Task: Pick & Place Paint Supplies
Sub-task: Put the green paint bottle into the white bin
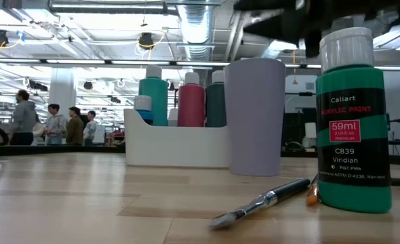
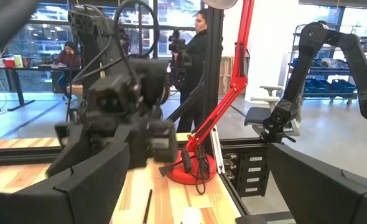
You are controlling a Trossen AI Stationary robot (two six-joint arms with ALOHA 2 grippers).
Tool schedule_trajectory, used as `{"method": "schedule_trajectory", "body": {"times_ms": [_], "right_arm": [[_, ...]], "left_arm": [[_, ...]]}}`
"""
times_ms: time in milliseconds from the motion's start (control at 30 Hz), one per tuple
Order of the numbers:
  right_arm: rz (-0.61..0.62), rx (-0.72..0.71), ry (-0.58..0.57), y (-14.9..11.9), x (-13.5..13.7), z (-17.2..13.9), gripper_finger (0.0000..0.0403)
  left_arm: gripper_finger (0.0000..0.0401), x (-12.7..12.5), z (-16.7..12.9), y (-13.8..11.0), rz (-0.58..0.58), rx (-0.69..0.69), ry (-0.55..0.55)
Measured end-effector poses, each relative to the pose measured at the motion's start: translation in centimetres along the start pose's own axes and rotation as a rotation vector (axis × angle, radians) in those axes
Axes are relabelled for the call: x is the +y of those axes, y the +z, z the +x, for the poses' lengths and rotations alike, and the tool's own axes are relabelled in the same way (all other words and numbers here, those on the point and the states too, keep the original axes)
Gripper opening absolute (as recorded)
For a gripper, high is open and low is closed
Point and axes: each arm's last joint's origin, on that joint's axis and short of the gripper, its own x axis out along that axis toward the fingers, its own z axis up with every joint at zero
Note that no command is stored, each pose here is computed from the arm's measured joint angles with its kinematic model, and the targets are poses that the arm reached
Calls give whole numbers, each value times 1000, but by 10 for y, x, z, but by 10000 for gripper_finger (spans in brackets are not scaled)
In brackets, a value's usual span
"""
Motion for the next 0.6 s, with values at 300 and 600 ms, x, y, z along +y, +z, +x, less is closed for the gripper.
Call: {"method": "schedule_trajectory", "body": {"times_ms": [300, 600], "right_arm": [[-71, -64, 136, 33, 34, -18, 182], [-115, -11, 310, 52, 64, -22, 169]], "left_arm": [[374, 0, 0, -1, -23, 6, 0], [374, 0, 0, -2, -44, 13, -5]]}}
